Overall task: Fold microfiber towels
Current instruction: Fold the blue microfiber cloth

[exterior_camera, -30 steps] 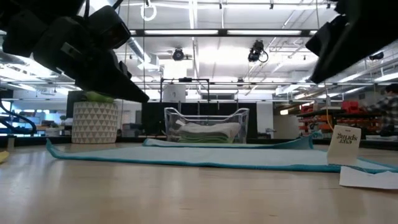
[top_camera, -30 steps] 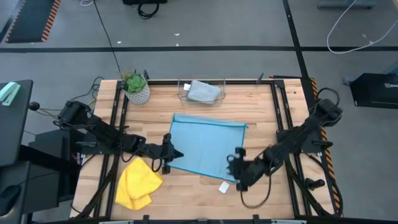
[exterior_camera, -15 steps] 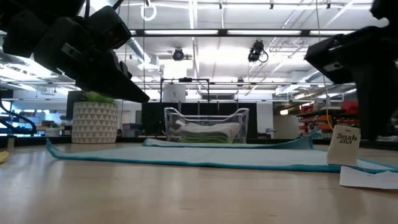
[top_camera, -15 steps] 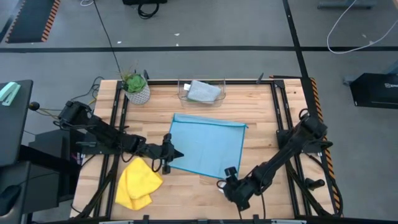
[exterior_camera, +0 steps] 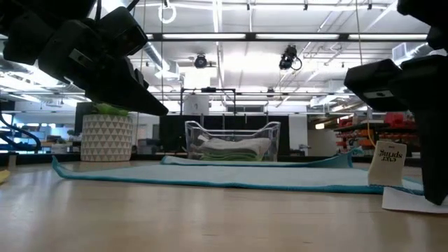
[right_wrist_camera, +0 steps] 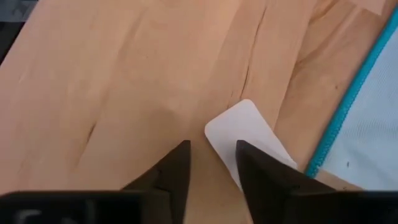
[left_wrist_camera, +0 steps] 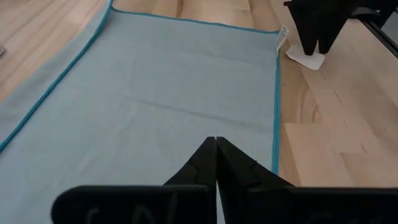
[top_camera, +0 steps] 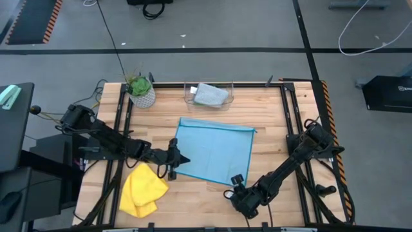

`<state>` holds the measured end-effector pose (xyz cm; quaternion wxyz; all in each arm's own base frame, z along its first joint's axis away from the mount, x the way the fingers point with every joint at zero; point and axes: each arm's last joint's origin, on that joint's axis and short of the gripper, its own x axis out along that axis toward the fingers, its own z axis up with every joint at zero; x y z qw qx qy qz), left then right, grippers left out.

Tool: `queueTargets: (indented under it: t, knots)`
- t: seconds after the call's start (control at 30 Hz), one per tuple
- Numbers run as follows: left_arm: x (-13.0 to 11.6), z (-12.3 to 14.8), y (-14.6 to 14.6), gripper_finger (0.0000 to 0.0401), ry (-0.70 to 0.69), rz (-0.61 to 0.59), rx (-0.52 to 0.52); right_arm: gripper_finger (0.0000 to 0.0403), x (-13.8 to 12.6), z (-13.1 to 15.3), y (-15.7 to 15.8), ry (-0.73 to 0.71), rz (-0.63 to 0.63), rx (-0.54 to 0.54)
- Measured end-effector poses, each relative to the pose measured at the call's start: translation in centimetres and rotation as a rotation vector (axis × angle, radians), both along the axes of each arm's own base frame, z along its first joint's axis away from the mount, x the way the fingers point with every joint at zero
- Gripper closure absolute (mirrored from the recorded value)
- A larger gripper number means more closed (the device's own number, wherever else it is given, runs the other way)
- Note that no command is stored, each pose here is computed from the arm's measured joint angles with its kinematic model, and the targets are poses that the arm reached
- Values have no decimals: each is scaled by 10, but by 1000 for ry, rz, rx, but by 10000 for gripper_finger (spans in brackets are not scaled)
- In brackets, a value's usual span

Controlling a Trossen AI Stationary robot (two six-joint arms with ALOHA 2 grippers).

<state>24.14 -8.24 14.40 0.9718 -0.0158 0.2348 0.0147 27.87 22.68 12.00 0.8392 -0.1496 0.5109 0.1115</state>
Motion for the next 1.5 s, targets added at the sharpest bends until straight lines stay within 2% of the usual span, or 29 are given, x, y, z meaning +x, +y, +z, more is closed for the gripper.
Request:
queueTargets:
  t: [0.17, 0.27, 0.4, 0.67, 0.87, 0.97, 1.07, 1.13, 1.23, 1.33, 1.43, 1.5]
  knots:
    - [0, 0, 0, 379, 0, 0, 0, 350, 3, -2, -2, -24, -26, -24]
    - [0, 0, 0, 381, 0, 0, 0, 380, 4, -3, -5, -48, -60, -64]
    - [0, 0, 0, 391, 0, -1, 0, 389, 3, 5, -9, -96, -123, -86]
    - [0, 0, 0, 381, 0, -1, 0, 390, -4, 46, -22, -195, -272, -75]
    - [0, 0, 0, 391, 0, -1, 0, 389, 0, 57, -49, -164, -406, -85]
    - [0, 0, 0, 388, 1, -1, -1, 374, 5, 54, -61, -114, -455, -80]
    - [0, 0, 0, 367, 4, 9, -18, 337, 0, 54, -77, -26, -520, -115]
    - [0, 0, 0, 357, 6, 18, -32, 306, -2, 64, -84, -13, -546, -76]
    - [0, 0, 0, 360, 3, 20, -37, 267, 1, 79, -78, -67, -460, 57]
    - [0, -1, 1, 384, 18, 20, -26, 245, 5, 77, -60, -101, -321, 162]
    - [0, -2, 3, 394, 29, 26, -21, 231, 9, 54, -44, -76, -269, 160]
    - [0, -2, 3, 388, 31, 30, -20, 216, 9, 38, -39, -32, -291, 151]
